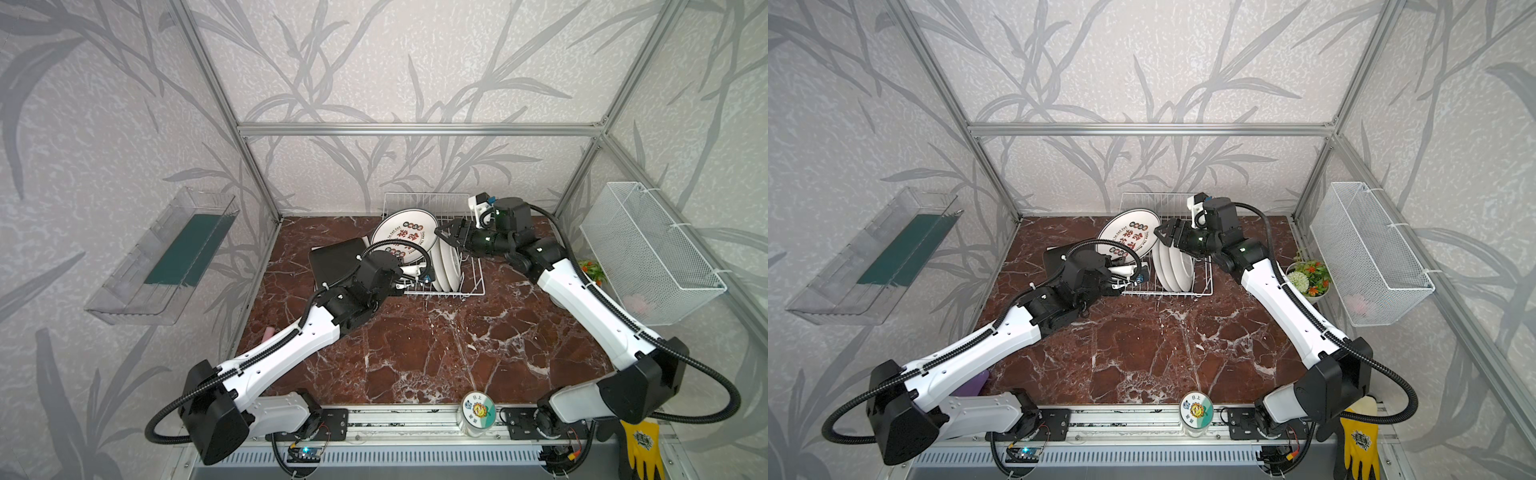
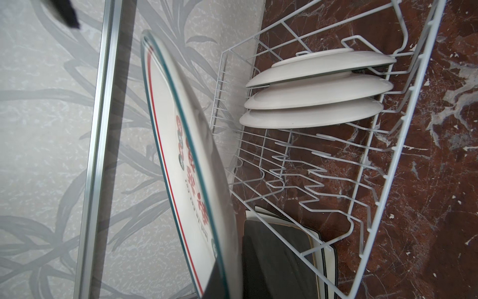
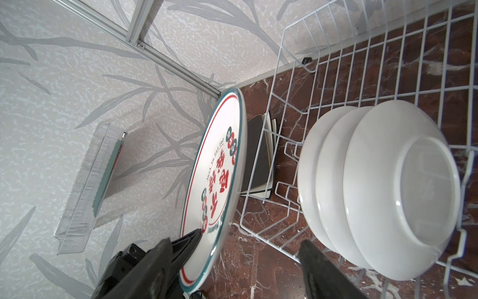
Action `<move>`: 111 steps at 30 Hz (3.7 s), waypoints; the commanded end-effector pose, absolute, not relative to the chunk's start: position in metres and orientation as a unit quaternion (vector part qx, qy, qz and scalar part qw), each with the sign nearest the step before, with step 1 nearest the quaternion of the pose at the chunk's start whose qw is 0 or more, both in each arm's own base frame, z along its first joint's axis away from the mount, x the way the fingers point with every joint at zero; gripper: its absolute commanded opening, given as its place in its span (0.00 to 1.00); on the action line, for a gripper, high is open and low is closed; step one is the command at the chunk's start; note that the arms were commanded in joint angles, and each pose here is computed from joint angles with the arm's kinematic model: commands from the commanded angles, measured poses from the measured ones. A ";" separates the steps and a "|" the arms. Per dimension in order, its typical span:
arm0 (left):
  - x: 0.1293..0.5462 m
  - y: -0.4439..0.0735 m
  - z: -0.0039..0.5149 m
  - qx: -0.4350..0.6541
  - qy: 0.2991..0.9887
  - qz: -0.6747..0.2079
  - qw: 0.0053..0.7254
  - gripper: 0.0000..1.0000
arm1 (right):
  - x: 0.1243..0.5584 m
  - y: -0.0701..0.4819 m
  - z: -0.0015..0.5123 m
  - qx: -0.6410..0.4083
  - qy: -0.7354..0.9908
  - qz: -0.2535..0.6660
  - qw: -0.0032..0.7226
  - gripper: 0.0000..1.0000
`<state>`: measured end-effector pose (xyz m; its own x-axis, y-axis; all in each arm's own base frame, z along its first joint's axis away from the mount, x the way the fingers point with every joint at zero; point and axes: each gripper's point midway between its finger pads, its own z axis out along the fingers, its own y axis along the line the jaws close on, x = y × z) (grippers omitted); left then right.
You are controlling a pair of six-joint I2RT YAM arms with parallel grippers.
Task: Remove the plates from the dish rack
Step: 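Raise the patterned plate above the rack and bring the right gripper to it, then grasp the patterned plate's opposite edge with the right gripper, holding with both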
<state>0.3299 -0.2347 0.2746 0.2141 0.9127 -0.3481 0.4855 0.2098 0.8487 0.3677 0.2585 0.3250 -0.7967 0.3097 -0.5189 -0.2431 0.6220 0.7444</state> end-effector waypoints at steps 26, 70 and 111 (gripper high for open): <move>0.343 -0.250 0.281 0.585 0.562 0.230 0.537 0.02 | 0.400 0.294 0.297 0.016 0.873 0.408 0.267 0.11; 0.359 -0.196 0.337 0.173 0.767 -0.405 0.467 0.99 | 0.382 0.230 0.342 -0.058 0.774 0.479 0.409 0.00; 0.362 -0.234 0.289 0.200 0.781 -0.490 0.331 0.00 | 0.373 0.264 0.300 -0.133 0.767 0.492 0.390 0.00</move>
<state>0.3658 -0.2249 0.2767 -0.7588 -0.0426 -0.6500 0.5623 0.4608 -0.6866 0.3786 0.2555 0.2952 -0.6750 0.1872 -0.7137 -0.5583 0.5028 0.6599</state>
